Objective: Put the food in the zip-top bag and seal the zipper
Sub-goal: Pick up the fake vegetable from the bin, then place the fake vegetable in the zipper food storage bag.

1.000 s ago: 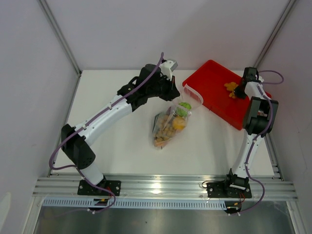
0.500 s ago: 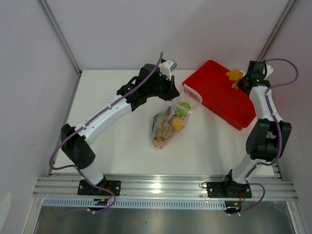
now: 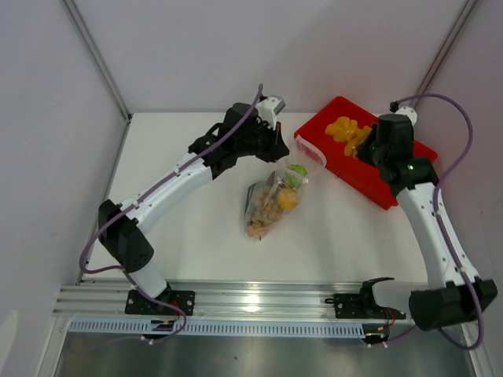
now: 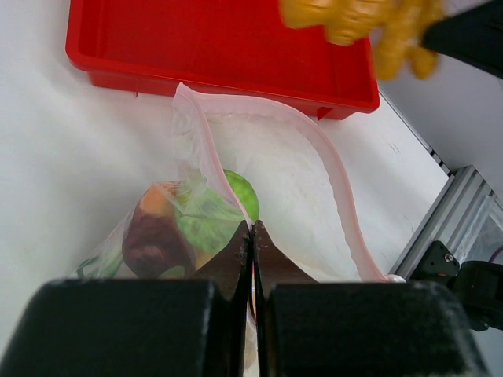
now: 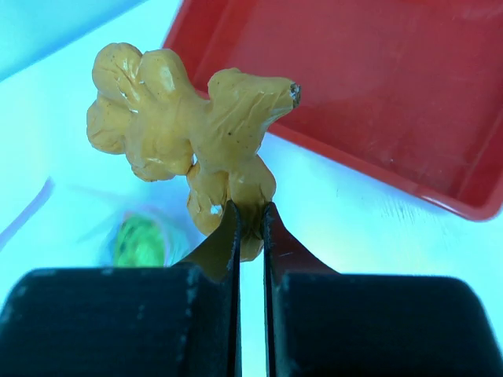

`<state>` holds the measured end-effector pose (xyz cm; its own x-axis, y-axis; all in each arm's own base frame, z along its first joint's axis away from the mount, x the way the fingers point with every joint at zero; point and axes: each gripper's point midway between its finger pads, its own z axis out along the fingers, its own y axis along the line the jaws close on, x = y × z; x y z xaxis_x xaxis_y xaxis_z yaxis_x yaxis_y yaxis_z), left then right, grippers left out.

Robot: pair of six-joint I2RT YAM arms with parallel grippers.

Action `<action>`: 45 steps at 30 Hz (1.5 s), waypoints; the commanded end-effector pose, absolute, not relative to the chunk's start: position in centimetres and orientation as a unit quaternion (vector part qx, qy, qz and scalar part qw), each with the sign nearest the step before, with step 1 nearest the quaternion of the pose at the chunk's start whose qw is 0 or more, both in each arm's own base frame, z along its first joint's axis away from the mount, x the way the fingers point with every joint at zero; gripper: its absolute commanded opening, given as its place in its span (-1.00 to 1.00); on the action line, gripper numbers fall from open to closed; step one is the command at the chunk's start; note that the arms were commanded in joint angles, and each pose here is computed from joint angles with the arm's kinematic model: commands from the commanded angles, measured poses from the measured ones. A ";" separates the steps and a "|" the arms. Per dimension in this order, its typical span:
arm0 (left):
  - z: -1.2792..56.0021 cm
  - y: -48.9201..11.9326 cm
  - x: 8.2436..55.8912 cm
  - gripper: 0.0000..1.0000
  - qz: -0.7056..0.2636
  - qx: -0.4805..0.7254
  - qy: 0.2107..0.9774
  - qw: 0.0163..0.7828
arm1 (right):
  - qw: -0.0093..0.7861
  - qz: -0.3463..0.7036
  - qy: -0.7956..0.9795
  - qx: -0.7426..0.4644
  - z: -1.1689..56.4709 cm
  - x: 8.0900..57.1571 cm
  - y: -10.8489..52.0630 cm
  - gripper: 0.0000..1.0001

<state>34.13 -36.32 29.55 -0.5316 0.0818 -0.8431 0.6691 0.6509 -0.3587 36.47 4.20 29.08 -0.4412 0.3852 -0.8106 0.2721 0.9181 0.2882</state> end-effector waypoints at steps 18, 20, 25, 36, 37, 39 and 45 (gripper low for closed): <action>32.7 -37.5 30.7 -0.99 -0.390 0.303 0.742 0.454 | 0.331 0.166 0.925 0.087 30.3 22.0 9.3 -1.00; 32.0 -37.7 30.1 -0.99 -0.391 0.316 0.735 0.455 | 0.312 0.179 0.930 0.077 30.2 22.2 10.1 -1.00; 30.7 -37.3 28.1 -0.99 -0.392 0.330 0.722 0.464 | 0.263 0.182 0.946 0.061 29.2 21.5 10.7 -1.00; 31.1 -37.4 26.6 -0.99 -0.387 0.340 0.706 0.486 | 0.160 0.228 0.959 0.051 27.6 18.1 12.7 -1.00; 31.3 -37.5 26.6 -0.99 -0.387 0.342 0.705 0.486 | 0.149 0.230 0.960 0.051 27.1 17.7 12.9 -1.00; 31.1 -37.9 26.4 -0.99 -0.386 0.345 0.705 0.484 | 0.138 0.225 0.963 0.049 26.5 17.0 12.8 -1.00; 31.9 -38.5 25.6 -0.99 -0.392 0.356 0.695 0.486 | 0.114 0.202 0.972 0.048 24.4 15.9 12.1 -1.00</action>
